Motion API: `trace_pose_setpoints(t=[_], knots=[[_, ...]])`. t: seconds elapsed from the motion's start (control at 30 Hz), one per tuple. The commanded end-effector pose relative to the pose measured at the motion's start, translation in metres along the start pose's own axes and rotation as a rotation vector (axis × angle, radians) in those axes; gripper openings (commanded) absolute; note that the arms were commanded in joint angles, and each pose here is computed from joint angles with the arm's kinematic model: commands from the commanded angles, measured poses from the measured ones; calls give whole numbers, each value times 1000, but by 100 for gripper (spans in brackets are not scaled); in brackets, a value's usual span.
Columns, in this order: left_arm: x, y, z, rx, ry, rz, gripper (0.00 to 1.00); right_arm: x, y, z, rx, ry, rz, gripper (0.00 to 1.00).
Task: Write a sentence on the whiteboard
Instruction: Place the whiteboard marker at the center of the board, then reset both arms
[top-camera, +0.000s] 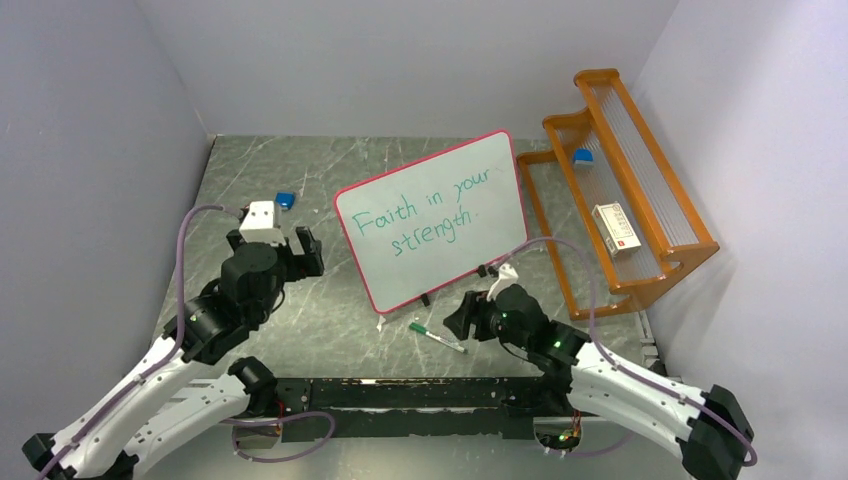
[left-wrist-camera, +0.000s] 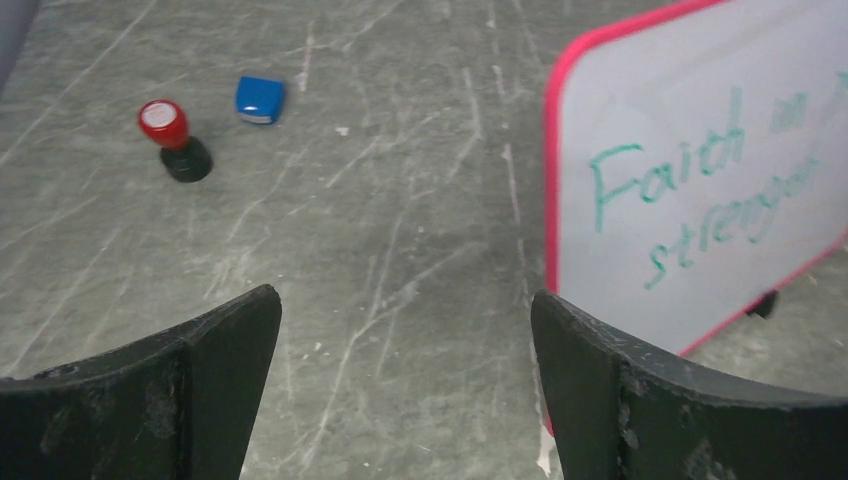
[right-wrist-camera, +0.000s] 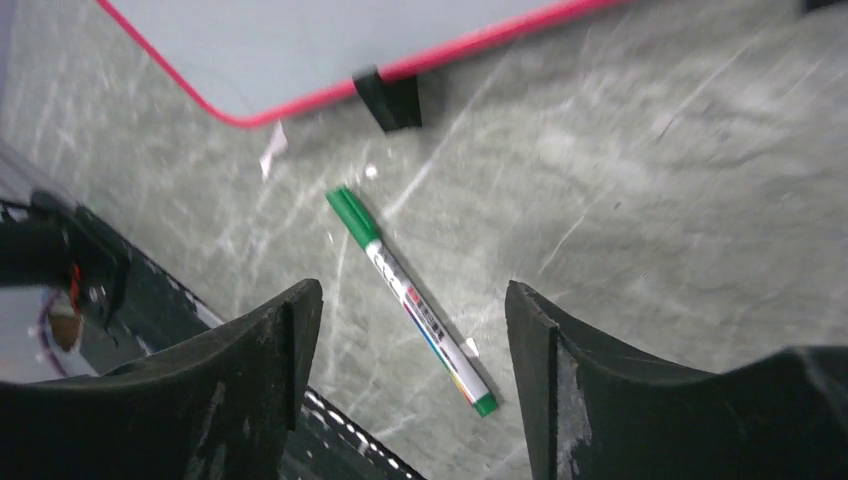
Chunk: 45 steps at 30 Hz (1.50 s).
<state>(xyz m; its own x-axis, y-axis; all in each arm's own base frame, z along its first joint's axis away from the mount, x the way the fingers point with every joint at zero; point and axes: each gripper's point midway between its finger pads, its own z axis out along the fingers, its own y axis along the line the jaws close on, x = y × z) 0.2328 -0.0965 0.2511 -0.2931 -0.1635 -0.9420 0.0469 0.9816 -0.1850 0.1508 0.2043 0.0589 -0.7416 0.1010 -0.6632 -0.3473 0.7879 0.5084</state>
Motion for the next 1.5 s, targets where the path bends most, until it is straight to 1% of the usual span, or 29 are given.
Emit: trace_pose_setpoints(t=[0.0, 0.1, 0.17, 0.23, 0.27, 0.37, 0.53, 0.67, 0.83, 1.47], knots=[[-19, 10, 7, -28, -36, -45, 98, -57, -12, -22, 177, -174, 1, 73], [-22, 16, 8, -28, -44, -78, 98, -102, -18, -53, 307, -302, -36, 83], [-29, 19, 2, -34, -58, -88, 98, -138, -19, -85, 378, -419, -43, 88], [-39, 24, -8, -40, -87, -91, 98, -169, -18, -119, 425, -534, -51, 97], [-45, 26, -14, -42, -105, -90, 97, -182, -18, -136, 447, -589, -51, 99], [-62, 37, -34, -52, -162, -79, 98, -208, -21, -182, 492, -733, -23, 100], [-92, 59, -71, -83, -269, -76, 97, -222, -25, -229, 496, -855, -5, 100], [-109, 70, -94, -87, -344, -87, 98, -225, -29, -250, 500, -908, -6, 100], [-114, 76, -104, -88, -389, -117, 98, -223, -34, -255, 500, -945, 8, 100], [-87, 62, -76, -64, -317, -111, 97, -218, -39, -254, 508, -953, 10, 100]])
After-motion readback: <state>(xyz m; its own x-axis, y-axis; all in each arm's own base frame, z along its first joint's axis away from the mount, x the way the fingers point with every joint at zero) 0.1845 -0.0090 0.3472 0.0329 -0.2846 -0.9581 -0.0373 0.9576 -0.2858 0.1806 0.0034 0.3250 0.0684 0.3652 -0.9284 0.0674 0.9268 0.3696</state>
